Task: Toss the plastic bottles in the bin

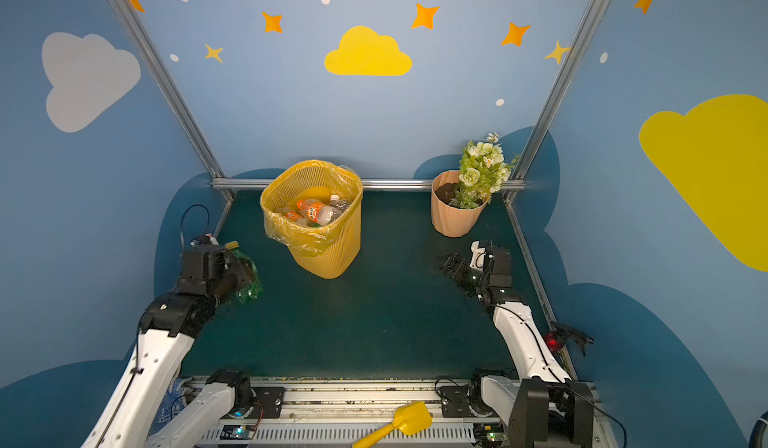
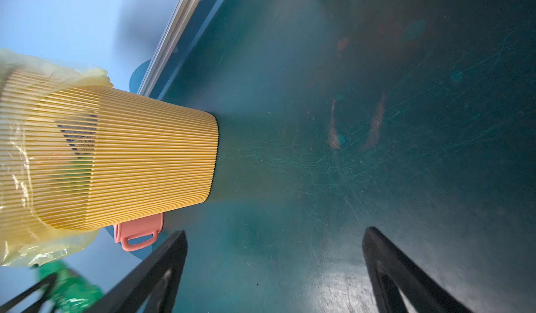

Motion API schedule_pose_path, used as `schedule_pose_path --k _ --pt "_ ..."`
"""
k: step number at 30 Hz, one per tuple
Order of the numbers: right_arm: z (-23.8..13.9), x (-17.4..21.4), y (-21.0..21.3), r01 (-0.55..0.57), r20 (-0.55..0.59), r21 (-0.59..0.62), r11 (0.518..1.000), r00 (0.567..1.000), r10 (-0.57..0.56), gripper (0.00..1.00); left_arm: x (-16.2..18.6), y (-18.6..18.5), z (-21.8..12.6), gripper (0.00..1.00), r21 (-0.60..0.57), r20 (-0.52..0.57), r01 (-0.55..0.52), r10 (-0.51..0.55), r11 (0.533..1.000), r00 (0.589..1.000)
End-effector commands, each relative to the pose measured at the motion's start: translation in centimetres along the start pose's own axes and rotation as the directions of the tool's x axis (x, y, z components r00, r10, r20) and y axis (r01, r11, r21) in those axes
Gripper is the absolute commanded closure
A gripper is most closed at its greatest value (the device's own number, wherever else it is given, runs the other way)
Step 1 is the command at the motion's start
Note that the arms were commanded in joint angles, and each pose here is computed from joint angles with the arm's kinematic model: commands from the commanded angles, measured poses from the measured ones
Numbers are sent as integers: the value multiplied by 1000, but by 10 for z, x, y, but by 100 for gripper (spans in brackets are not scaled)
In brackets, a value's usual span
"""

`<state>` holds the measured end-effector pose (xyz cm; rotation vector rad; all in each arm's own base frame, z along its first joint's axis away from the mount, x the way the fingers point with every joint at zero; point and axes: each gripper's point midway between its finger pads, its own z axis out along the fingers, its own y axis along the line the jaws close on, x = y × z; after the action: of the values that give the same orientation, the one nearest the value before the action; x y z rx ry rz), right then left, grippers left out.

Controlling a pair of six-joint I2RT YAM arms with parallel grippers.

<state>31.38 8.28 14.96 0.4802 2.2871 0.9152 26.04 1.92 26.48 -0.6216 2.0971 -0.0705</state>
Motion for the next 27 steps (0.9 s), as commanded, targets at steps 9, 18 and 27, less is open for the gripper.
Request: schedule_pose_path --k 9,18,27 --pt "-7 -8 11 22 20 -20 1000 1000 -22 6 -186 -50 -157 44 194 582 -86 -44 977 812" --pt "-18 -8 14 38 45 -10 999 998 -38 6 -201 -160 -92 44 453 475 -172 -73 875 877" --pt "-33 -7 7 72 91 50 996 993 -76 6 -174 -204 -51 34 441 398 -254 66 861 915"
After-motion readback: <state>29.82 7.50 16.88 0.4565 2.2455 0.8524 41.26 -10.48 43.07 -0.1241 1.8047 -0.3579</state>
